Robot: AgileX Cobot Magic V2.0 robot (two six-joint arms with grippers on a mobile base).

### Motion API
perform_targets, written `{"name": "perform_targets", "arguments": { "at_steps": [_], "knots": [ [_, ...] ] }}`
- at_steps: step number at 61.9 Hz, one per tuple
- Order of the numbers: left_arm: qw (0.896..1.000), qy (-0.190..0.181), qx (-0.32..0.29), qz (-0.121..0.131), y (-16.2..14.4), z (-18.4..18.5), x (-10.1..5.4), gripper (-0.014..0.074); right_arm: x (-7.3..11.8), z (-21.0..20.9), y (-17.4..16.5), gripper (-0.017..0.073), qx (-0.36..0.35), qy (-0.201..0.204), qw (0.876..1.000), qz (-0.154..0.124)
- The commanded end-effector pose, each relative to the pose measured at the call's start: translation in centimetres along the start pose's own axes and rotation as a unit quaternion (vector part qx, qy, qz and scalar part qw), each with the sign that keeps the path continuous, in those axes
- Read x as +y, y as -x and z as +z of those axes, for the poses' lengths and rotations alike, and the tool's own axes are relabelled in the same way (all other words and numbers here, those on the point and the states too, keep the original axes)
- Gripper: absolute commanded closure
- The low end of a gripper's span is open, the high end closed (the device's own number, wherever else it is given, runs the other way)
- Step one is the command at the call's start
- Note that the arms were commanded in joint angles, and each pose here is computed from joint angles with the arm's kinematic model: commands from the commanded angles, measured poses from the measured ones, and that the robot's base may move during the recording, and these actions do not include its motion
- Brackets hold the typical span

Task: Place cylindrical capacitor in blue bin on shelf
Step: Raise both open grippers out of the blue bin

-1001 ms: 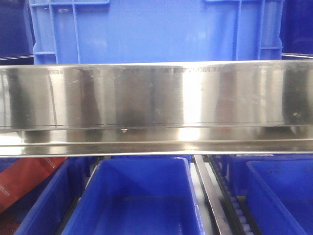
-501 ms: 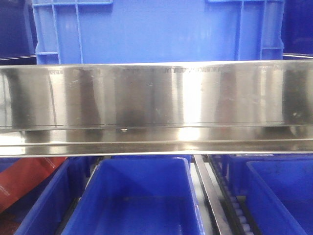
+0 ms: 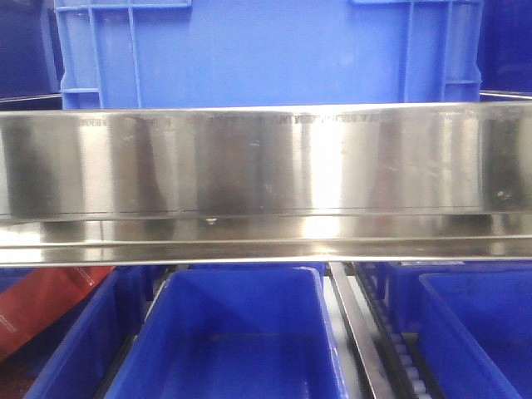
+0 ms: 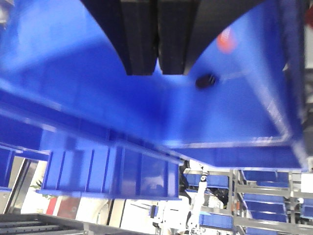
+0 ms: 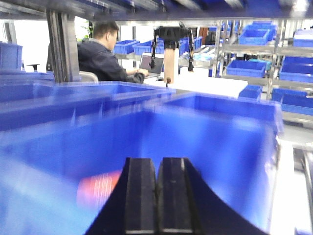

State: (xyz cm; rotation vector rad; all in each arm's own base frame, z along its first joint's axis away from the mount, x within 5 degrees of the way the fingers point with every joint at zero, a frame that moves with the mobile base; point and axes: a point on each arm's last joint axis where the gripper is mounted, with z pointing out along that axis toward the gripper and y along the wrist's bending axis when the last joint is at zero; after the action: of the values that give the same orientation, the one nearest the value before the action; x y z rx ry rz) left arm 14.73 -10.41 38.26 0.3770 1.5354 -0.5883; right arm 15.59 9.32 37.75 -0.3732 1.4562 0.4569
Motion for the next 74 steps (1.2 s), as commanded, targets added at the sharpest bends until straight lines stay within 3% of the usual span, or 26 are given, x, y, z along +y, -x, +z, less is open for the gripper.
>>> {"name": "perform_targets", "arguments": {
  "at_steps": [1,15,26,52,57,62,64,69,74],
  "knots": [
    [1.000,-0.004,-0.018,-0.002,-1.2,-2.5,0.1,0.0705,0.0,-2.5,-1.2,0.0727,-0.017,0.001,1.000,-0.002],
    [0.999,-0.007,-0.039,-0.002,-4.9,-7.5,0.6,0.0705,-0.2,-7.8,-4.0,0.0727,-0.033,0.003,0.999,-0.002],
    [0.997,-0.012,-0.076,-0.002,-5.0,-9.8,0.7,0.0705,-0.1,-10.3,-4.4,0.0727,-0.036,0.007,0.999,-0.002],
    [0.994,-0.016,-0.104,-0.002,-4.6,-11.0,0.6,0.0705,-0.1,-11.4,-3.7,0.0727,-0.073,0.007,0.997,-0.002],
    [0.995,-0.016,-0.102,-0.002,-4.6,-11.0,0.6,0.0705,-0.1,-11.4,-3.9,0.0727,-0.066,0.005,0.998,-0.022],
    [0.995,-0.016,-0.102,-0.002,-4.6,-11.0,0.6,0.0705,-0.5,-11.5,-4.7,0.0727,-0.034,-0.016,0.996,-0.076],
    [0.995,-0.016,-0.102,-0.002,-4.6,-11.0,0.6,0.0705,-0.7,-11.5,-5.3,0.0727,-0.022,-0.029,0.996,-0.082],
    [0.995,-0.016,-0.102,-0.002,-4.6,-11.0,0.6,0.0705,-1.3,-11.7,-6.9,0.0727,-0.011,-0.067,0.995,-0.073],
    [0.995,-0.016,-0.102,-0.002,-4.6,-11.0,0.6,0.0705,-1.9,-12.0,-8.8,0.0727,-0.015,-0.107,0.993,-0.036]
  ]
}}
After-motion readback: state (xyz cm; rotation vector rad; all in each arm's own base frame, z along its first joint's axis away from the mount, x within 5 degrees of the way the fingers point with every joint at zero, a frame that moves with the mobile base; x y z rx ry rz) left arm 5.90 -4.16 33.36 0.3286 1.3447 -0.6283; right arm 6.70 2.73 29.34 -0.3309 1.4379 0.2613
